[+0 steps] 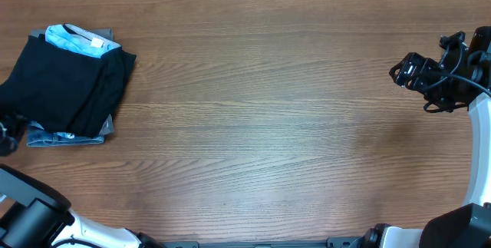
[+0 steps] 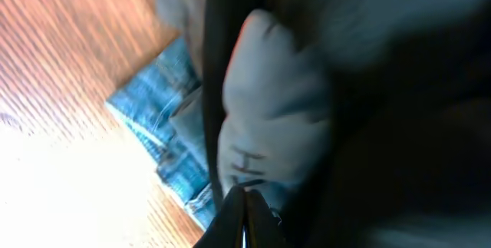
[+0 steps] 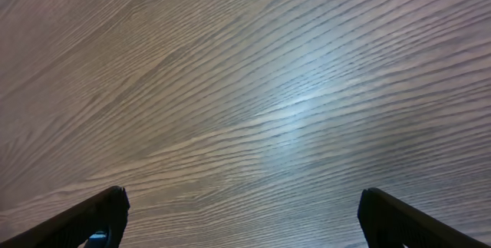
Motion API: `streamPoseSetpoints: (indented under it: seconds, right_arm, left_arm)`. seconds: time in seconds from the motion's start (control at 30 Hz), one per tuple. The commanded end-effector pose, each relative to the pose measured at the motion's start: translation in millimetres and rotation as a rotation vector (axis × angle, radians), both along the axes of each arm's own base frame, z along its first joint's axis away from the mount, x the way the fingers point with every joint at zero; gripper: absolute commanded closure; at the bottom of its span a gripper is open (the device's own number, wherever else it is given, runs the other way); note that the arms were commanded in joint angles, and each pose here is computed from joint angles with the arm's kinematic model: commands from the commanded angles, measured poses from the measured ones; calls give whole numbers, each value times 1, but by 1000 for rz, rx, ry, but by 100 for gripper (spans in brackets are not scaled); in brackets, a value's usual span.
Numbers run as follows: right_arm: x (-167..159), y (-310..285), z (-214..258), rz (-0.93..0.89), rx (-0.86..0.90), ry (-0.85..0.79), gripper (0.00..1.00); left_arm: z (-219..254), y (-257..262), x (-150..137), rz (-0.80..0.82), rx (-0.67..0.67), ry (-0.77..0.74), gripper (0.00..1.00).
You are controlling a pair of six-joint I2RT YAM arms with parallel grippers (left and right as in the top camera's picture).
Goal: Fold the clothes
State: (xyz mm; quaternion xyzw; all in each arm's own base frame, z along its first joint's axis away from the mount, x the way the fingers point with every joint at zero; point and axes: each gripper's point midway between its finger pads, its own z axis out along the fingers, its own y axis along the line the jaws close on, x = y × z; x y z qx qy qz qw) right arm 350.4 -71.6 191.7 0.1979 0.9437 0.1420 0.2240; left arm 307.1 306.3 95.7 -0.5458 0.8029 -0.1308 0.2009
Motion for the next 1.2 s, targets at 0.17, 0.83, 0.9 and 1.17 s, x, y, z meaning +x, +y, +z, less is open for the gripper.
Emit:
streamPoseSetpoints:
  seconds: [0.17, 0.83, 0.9, 1.17]
  right_arm:
    - [2, -1, 5, -4, -7, -14, 0]
    - [2, -1, 5, -4, -7, -14, 0]
    - [2, -1, 5, -4, -7, -14, 0]
    - [2, -1, 5, -4, -7, -14, 0]
  left_arm:
    - [-9, 5, -23, 66, 12, 99, 96]
    - [161, -18, 18, 41, 187, -216, 96]
    - [149, -13, 14, 50, 231, -136, 96]
    - [95, -6, 13, 5, 206, 29, 96]
